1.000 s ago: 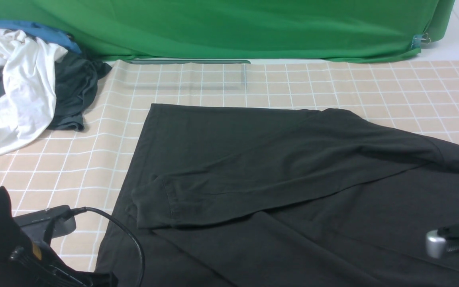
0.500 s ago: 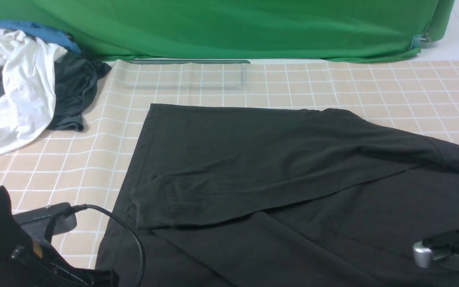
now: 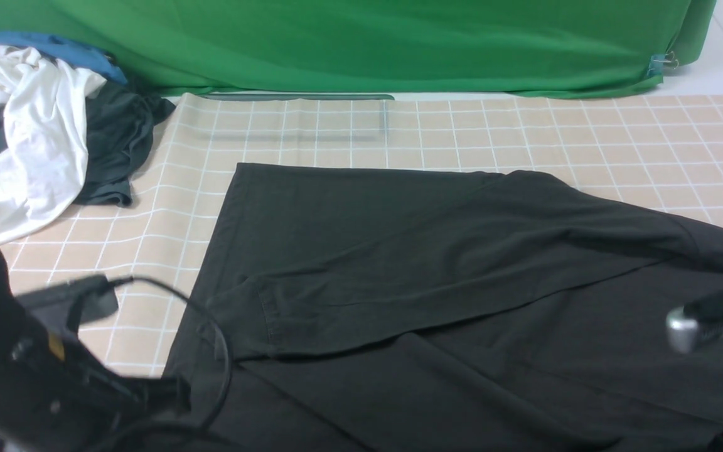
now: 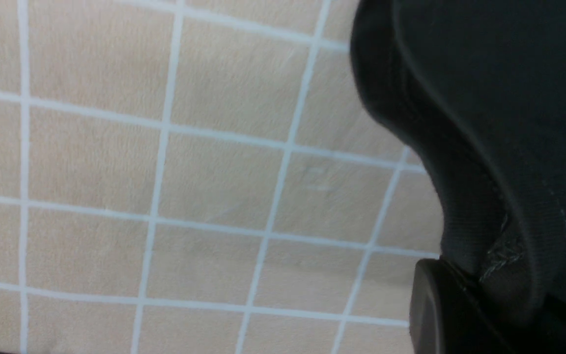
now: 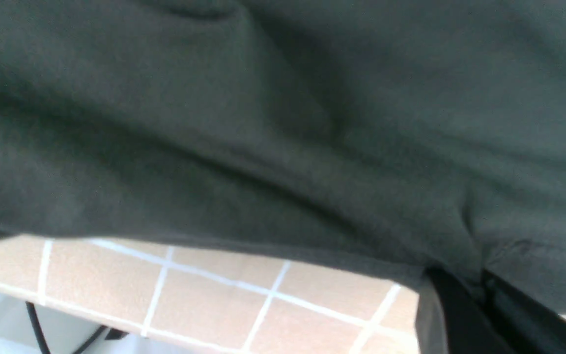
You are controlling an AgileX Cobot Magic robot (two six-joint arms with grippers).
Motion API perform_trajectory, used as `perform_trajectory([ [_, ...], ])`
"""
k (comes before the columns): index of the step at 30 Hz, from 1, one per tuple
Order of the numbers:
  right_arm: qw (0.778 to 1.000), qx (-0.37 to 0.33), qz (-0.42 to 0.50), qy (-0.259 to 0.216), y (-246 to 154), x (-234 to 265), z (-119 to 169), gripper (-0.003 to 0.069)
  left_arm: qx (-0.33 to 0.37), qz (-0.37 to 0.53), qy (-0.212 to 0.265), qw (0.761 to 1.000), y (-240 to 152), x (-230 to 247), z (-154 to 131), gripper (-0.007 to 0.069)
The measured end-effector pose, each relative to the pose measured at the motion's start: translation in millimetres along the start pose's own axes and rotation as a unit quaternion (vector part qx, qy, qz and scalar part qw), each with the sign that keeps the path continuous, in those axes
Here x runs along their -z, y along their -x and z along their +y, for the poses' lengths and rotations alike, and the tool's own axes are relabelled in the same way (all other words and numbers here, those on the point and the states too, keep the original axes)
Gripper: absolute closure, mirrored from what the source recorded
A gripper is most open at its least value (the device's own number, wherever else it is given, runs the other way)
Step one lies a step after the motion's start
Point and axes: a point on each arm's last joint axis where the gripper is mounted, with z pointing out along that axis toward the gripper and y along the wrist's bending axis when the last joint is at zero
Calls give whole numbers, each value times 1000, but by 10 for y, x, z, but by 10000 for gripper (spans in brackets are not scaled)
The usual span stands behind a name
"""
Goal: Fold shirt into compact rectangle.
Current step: 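Grasp the near edge of the shirt at its hem and shoulder corners, then fold the black garment in half by bringing its near edge over to the far edge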
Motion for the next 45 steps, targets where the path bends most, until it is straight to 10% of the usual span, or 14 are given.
perform_trajectory([
  [28, 995, -60, -77, -17, 1524, 76, -720, 593, 83, -18, -4, 996, 1902, -158, -337, 596],
  [36, 995, -46, -82, -18, 1604, 329, -603, 338, 84, -7, 1, 996, 1995, -277, -353, 596],
  [45, 982, 152, -107, -39, 1848, 71, 242, 178, 83, -7, 3, 997, 1995, -277, -350, 596],
])
